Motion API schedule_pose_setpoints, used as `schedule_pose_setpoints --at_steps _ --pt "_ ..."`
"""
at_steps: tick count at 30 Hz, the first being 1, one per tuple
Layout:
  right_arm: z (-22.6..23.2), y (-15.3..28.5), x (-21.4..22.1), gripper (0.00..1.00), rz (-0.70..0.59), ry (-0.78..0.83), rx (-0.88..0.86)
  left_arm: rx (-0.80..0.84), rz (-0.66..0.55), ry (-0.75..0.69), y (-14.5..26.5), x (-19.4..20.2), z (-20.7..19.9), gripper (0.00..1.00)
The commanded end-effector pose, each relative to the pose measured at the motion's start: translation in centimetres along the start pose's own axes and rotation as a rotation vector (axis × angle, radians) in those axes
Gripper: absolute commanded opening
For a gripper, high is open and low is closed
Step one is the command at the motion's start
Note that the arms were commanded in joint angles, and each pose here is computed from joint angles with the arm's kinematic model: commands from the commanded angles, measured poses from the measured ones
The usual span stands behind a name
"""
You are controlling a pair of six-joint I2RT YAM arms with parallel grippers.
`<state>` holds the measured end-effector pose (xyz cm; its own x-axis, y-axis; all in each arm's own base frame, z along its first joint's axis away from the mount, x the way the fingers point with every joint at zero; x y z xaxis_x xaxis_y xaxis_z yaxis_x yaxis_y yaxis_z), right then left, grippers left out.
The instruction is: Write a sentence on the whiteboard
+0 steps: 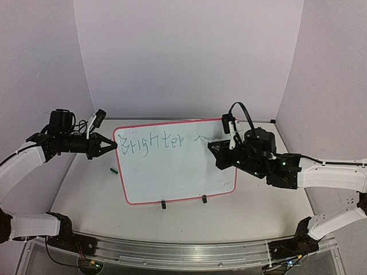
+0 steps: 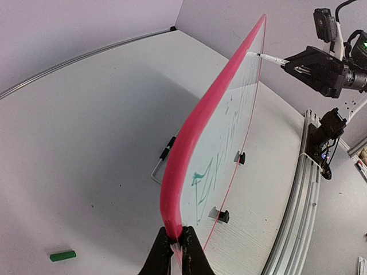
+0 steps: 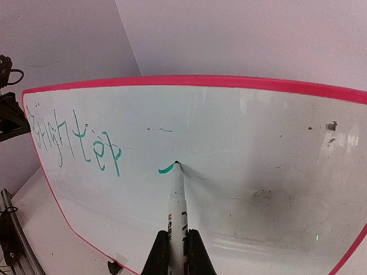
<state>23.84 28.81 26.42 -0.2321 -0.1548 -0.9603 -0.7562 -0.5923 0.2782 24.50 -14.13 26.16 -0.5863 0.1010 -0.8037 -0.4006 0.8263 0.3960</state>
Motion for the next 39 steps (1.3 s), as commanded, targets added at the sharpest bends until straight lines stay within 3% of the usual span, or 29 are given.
schedule_pose_setpoints --at_steps 1,8,24,39 --pt "-0.9 1.2 -1.1 0.00 -0.045 -0.026 0.041 -0.020 0.062 0.018 -0.6 1.4 0.5 0.00" --pt "0.1 2.3 -2.2 0.00 -0.091 -0.008 -0.071 -0.021 0.060 0.016 -0.6 1.3 0.5 0.00" --pt "0.4 -0.2 -3.6 0.00 -0.088 0.059 -0.016 -0.020 0.065 0.021 -0.7 1.4 0.6 0.00" --pt "0.1 0.1 -0.5 0.00 -0.003 0.015 -0.018 -0.017 0.065 0.021 -0.7 1.3 0.6 0.00"
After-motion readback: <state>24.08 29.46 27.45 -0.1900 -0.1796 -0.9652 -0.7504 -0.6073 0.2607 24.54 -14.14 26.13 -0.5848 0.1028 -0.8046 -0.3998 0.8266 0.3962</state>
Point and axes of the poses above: each gripper's point midway between its finger pads, its own y axis back along the fingers, its own z axis along the line the jaws close on, x = y × z, the point moved 5 cm from there along y, back along the fingers, and after that the axes turned 12 degrees about y, right-handed, at the moved point
